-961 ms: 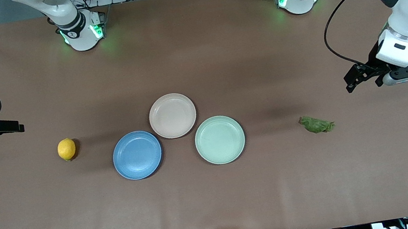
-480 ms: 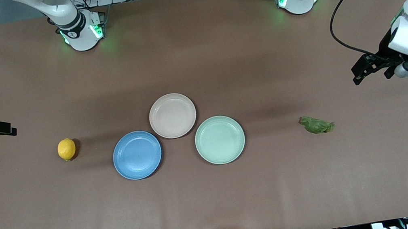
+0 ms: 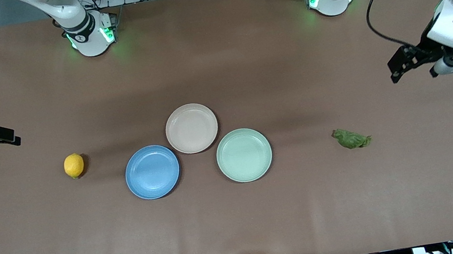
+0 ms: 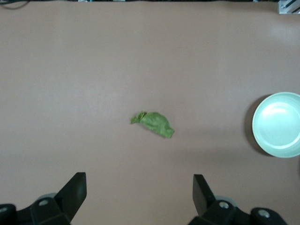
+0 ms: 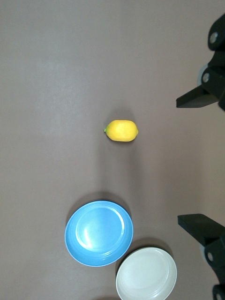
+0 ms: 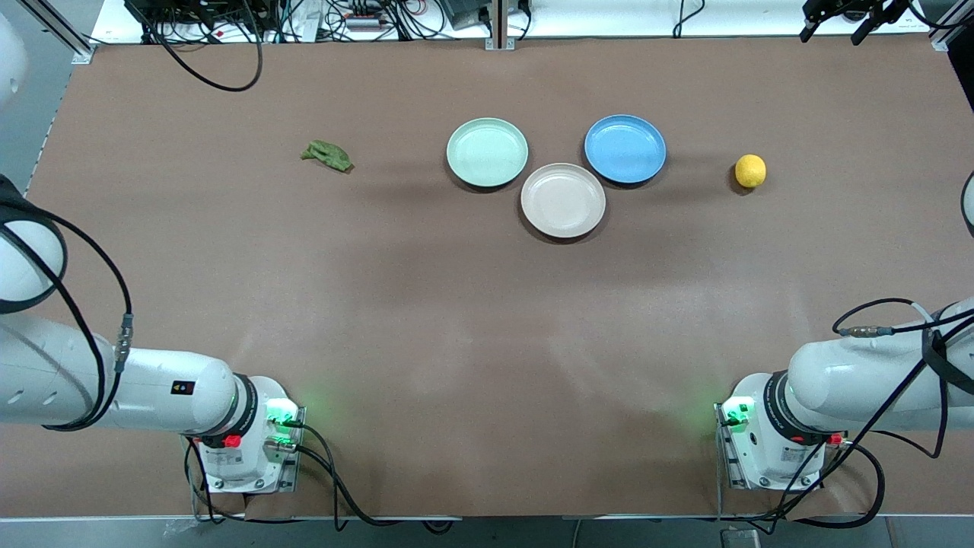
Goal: Pick lemon and lettuce from blue and beige plates
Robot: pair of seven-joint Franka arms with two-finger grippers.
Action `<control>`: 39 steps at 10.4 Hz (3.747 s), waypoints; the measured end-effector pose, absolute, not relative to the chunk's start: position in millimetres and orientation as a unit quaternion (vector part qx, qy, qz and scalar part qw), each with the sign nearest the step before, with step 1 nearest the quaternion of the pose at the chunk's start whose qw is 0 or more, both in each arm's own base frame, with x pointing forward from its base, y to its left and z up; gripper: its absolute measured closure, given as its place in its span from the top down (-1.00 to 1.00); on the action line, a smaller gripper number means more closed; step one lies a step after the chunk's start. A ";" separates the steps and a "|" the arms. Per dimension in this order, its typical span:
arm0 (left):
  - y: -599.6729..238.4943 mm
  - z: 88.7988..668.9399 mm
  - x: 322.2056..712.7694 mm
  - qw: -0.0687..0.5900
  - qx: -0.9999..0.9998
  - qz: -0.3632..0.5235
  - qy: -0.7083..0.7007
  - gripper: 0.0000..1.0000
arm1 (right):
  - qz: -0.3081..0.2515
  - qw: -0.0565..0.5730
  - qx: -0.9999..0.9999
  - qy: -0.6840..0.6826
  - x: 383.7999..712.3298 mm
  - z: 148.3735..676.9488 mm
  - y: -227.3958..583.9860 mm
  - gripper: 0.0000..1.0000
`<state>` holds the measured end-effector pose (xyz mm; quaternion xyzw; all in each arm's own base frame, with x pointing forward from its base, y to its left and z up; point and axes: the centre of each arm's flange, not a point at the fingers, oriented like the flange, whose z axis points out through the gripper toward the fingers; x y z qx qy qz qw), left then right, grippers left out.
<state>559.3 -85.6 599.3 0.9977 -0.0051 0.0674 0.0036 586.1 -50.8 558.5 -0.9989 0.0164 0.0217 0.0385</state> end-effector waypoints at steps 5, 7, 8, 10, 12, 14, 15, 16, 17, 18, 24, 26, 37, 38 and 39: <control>-97.6 638.8 537.8 -0.009 1.000 0.013 -0.019 1.00 | -0.015 0.033 -0.999 0.029 554.2 616.0 -63.8 1.00; -97.7 649.7 533.5 -0.010 1.000 0.008 -0.019 1.00 | -0.018 0.033 -0.999 0.029 550.7 621.2 -63.5 1.00; -96.8 652.9 533.0 -0.010 1.000 0.008 -0.018 1.00 | -0.017 0.029 -0.999 0.027 550.9 620.8 -62.4 1.00; -97.7 654.2 532.5 -0.010 1.000 0.008 -0.019 1.00 | 0.001 0.015 -1.000 0.023 546.9 619.6 -55.9 1.00; -99.9 654.2 532.1 -0.010 1.000 0.008 -0.021 1.00 | 0.004 -0.007 -1.000 0.024 545.2 622.8 -49.4 1.00; -103.0 654.0 531.2 -0.010 1.000 0.007 -0.024 1.00 | 0.003 -0.032 -0.999 0.013 546.2 624.7 -40.1 1.00; -105.2 654.1 530.7 -0.010 1.000 0.007 -0.026 1.00 | 0.000 -0.033 -0.999 0.011 546.7 627.1 -36.8 1.00; -107.4 654.3 530.2 -0.010 1.000 0.007 -0.028 1.00 | -0.003 -0.034 -0.999 0.012 546.9 629.2 -36.7 1.00; -108.4 654.4 529.9 -0.010 1.000 0.006 -0.029 1.00 | -0.005 -0.034 -0.999 0.013 547.2 630.3 -37.3 1.00; -108.4 654.1 529.2 -0.011 1.000 0.004 -0.029 1.00 | -0.008 -0.034 -0.999 0.015 547.7 631.7 -37.9 1.00; -102.6 654.4 528.7 -0.012 1.000 -0.002 -0.024 1.00 | -0.028 -0.027 -0.999 0.014 549.4 645.6 -35.3 1.00; -102.4 657.0 528.7 -0.011 1.000 0.000 -0.024 1.00 | -0.032 -0.021 -0.999 0.013 550.4 646.3 -32.7 1.00; -103.0 660.4 528.4 -0.011 1.000 0.004 -0.026 1.00 | -0.027 -0.016 -0.999 0.012 553.8 640.0 -30.4 1.00; -103.0 660.4 528.5 -0.011 1.000 0.004 -0.026 1.00 | -0.027 -0.016 -0.999 0.012 553.8 640.0 -30.2 1.00; -102.9 660.5 528.5 -0.011 1.000 0.004 -0.026 1.00 | -0.027 -0.016 -0.999 0.012 553.8 640.0 -30.0 1.00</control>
